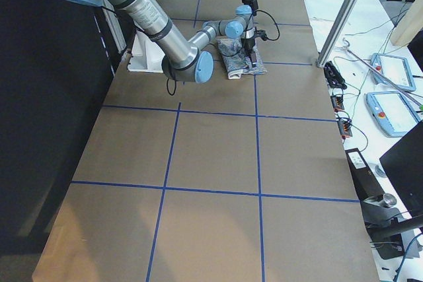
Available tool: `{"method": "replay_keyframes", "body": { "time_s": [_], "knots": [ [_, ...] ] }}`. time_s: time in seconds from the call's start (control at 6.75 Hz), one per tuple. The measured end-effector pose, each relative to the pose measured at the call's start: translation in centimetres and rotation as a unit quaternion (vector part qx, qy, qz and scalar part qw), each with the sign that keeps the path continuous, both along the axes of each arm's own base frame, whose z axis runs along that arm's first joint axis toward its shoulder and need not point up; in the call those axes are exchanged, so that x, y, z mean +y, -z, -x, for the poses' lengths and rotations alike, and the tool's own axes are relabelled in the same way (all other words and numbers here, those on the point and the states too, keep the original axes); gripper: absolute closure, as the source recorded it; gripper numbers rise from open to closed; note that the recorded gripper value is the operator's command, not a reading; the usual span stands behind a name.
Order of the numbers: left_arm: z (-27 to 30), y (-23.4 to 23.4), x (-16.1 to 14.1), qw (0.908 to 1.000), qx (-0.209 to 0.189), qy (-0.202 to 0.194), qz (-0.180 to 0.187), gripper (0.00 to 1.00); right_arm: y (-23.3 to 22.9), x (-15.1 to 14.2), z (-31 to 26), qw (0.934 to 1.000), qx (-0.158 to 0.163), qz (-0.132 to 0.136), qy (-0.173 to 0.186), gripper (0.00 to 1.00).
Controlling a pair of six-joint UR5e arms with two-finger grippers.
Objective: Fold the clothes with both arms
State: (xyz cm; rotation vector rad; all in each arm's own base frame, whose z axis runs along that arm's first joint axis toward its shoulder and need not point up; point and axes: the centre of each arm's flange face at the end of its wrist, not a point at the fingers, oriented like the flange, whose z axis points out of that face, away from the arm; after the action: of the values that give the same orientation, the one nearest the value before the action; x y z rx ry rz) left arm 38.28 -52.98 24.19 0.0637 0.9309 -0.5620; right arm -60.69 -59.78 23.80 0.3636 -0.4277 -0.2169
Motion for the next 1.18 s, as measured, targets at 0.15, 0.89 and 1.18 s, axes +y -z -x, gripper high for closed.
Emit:
{"method": "replay_keyframes", "body": {
  "time_s": [0.15,0.89,1.18],
  "knots": [
    [0.0,0.0,0.0,1.0,0.001,-0.002,0.001,0.0,-1.5,-3.2,-2.7,0.9995,0.028,-0.013,0.008,0.0],
    [6.1,-0.2,-3.1,0.9974,-0.022,-0.045,-0.051,0.0,-7.8,-10.3,-22.3,0.998,-0.035,0.023,0.048,0.0],
    [14.6,-4.8,-6.0,0.9841,-0.078,-0.107,-0.118,0.0,-17.0,-8.2,-38.3,0.9896,-0.106,0.064,0.074,0.0]
  ]
}}
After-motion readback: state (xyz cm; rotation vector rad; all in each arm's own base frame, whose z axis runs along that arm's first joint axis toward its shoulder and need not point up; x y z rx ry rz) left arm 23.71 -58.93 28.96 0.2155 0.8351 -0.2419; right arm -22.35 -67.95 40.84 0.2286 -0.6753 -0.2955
